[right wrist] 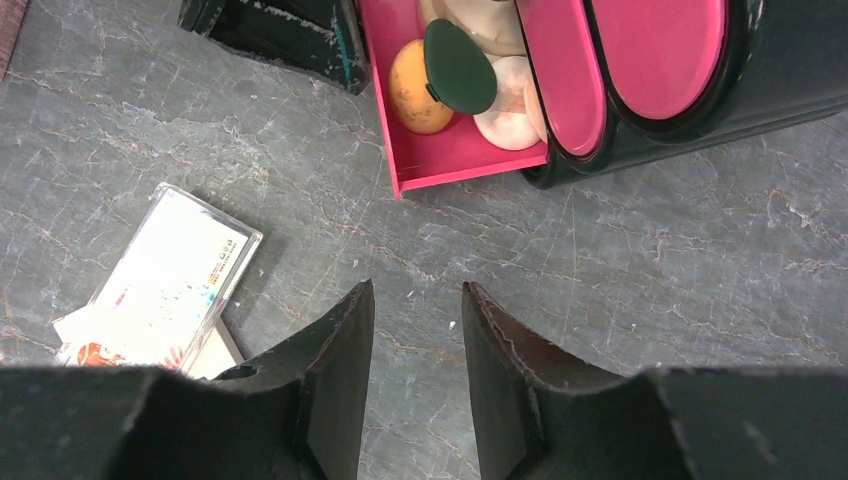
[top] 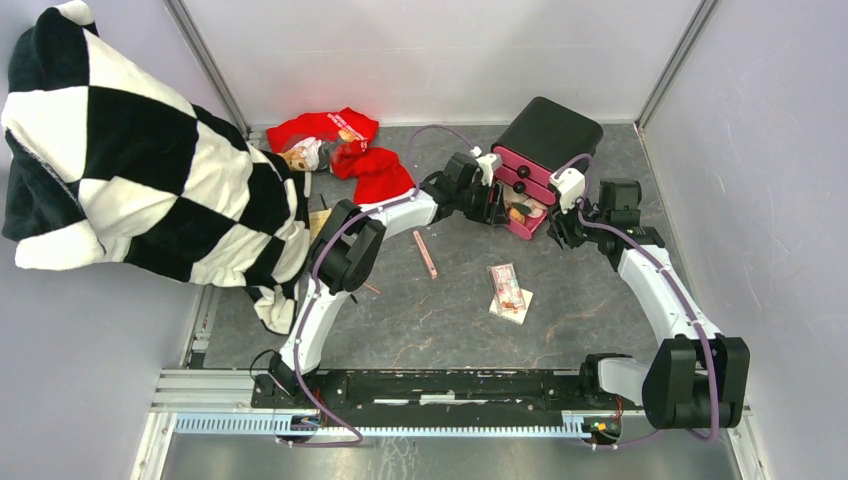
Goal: Organize the makeup
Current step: Close the drawer in the storage box.
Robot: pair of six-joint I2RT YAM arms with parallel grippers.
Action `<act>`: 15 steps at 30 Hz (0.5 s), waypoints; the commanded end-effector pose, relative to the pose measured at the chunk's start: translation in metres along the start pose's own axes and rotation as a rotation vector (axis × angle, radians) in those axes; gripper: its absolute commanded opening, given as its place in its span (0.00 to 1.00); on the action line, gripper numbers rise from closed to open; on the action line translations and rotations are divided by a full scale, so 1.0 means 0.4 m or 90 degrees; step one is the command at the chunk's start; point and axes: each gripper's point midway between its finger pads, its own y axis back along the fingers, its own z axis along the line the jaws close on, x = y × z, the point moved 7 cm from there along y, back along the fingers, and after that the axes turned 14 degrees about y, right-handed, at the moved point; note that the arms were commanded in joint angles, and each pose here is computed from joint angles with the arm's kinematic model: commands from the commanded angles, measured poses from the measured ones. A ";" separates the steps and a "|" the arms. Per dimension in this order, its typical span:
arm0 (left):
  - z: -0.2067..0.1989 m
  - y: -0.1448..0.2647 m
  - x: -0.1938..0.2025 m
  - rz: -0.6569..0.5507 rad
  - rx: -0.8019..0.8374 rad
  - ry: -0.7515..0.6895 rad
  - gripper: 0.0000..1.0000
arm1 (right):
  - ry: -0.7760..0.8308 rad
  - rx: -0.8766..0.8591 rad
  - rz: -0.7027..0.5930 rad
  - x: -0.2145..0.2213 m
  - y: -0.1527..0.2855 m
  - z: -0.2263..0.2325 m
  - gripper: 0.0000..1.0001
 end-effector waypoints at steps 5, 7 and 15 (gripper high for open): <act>-0.031 -0.007 -0.094 -0.085 0.054 0.059 0.70 | 0.000 0.022 -0.013 -0.010 0.005 -0.012 0.44; -0.028 -0.010 -0.093 -0.083 0.067 0.061 0.73 | -0.011 0.034 -0.007 0.003 0.012 -0.025 0.44; -0.042 -0.010 -0.082 -0.062 0.161 0.054 0.86 | -0.009 0.033 -0.007 0.005 0.009 -0.027 0.44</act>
